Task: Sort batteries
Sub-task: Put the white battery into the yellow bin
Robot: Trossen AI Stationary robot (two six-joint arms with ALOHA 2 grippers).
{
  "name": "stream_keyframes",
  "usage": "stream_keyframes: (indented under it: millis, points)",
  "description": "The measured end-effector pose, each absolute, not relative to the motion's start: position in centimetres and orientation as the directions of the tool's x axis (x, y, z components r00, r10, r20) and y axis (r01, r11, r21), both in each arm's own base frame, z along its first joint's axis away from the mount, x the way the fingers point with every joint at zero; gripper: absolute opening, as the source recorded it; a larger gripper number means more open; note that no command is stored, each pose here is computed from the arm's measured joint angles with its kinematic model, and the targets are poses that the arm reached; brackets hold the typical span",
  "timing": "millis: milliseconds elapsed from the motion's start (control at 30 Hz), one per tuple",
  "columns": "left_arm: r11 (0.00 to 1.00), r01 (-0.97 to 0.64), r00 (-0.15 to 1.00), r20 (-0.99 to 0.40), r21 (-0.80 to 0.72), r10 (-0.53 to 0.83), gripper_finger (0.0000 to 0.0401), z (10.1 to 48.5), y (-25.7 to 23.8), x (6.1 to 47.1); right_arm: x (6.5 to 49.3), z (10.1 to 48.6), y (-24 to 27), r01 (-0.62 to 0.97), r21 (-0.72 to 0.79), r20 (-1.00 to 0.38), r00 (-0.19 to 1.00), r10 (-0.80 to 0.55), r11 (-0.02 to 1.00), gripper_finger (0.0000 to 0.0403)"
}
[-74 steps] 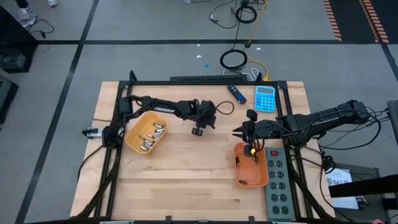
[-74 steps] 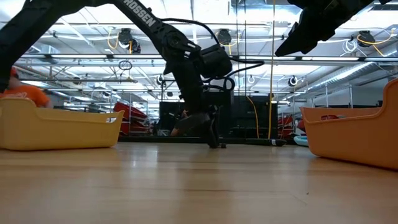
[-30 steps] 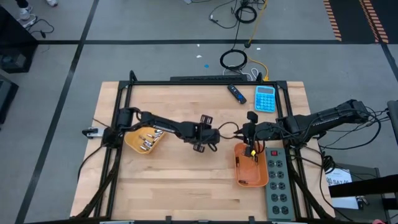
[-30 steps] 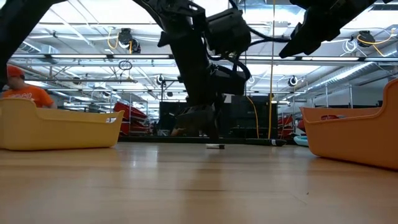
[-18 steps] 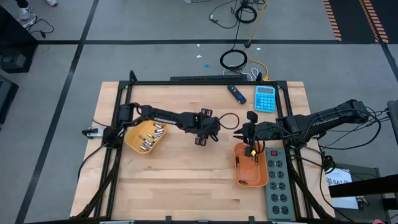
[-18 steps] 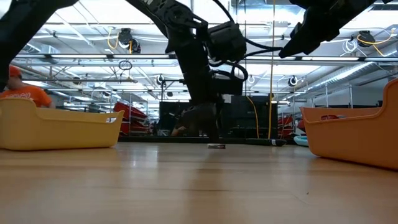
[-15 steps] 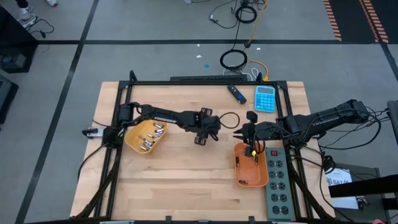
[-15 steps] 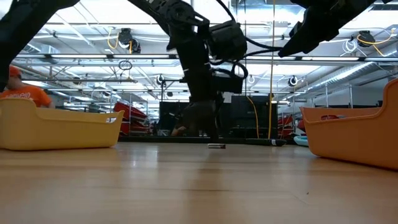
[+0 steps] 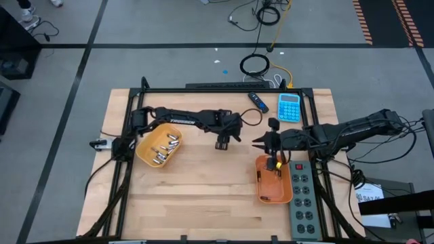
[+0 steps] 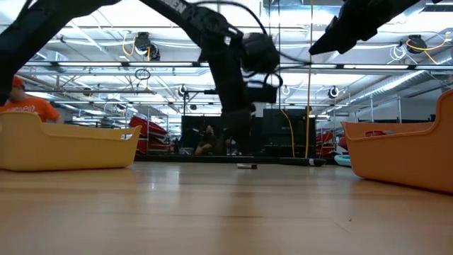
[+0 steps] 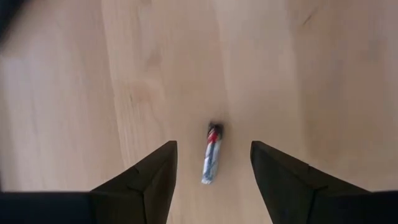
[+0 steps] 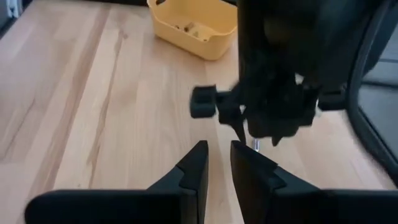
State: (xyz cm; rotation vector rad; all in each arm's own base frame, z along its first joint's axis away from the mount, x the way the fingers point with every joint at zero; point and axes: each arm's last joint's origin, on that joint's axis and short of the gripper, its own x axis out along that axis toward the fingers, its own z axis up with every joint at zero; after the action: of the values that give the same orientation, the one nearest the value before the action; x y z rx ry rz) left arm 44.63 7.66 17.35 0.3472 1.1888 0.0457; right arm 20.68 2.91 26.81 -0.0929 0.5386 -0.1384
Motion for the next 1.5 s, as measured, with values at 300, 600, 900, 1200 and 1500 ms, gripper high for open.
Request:
stream_keyframes:
  millis: [300,600,900,1200,1500]
  points:
    - [0.944,0.114,0.403,-0.883,0.308,0.239,0.0214,19.1,6.8,44.2,20.5,26.8,2.3,0.209,-0.158,-0.5,0.826,-0.261,0.965,0.0059]
    - [0.937,0.009,0.554,-0.782,0.349,0.286,0.0214,21.5,5.8,39.7,20.9,26.2,2.6,0.158,-0.109,-0.538,0.821,-0.192,0.981,0.0059]
    - [0.933,-0.187,0.678,-0.647,0.307,0.349,0.0214,21.2,0.9,30.9,24.8,23.5,-0.1,0.224,-0.101,-0.568,0.787,-0.241,0.969,0.0059]
    - [0.921,-0.229,0.731,-0.57,0.314,0.376,0.0214,18.7,-3.3,26.0,30.5,21.7,-5.0,0.306,-0.054,-0.625,0.731,-0.271,0.95,0.0073]
    - [0.931,-0.268,0.847,-0.4,0.246,0.35,0.0214,17.2,-4.7,24.5,36.8,20.0,-9.2,0.261,-0.075,-0.733,0.64,-0.23,0.963,0.0133]
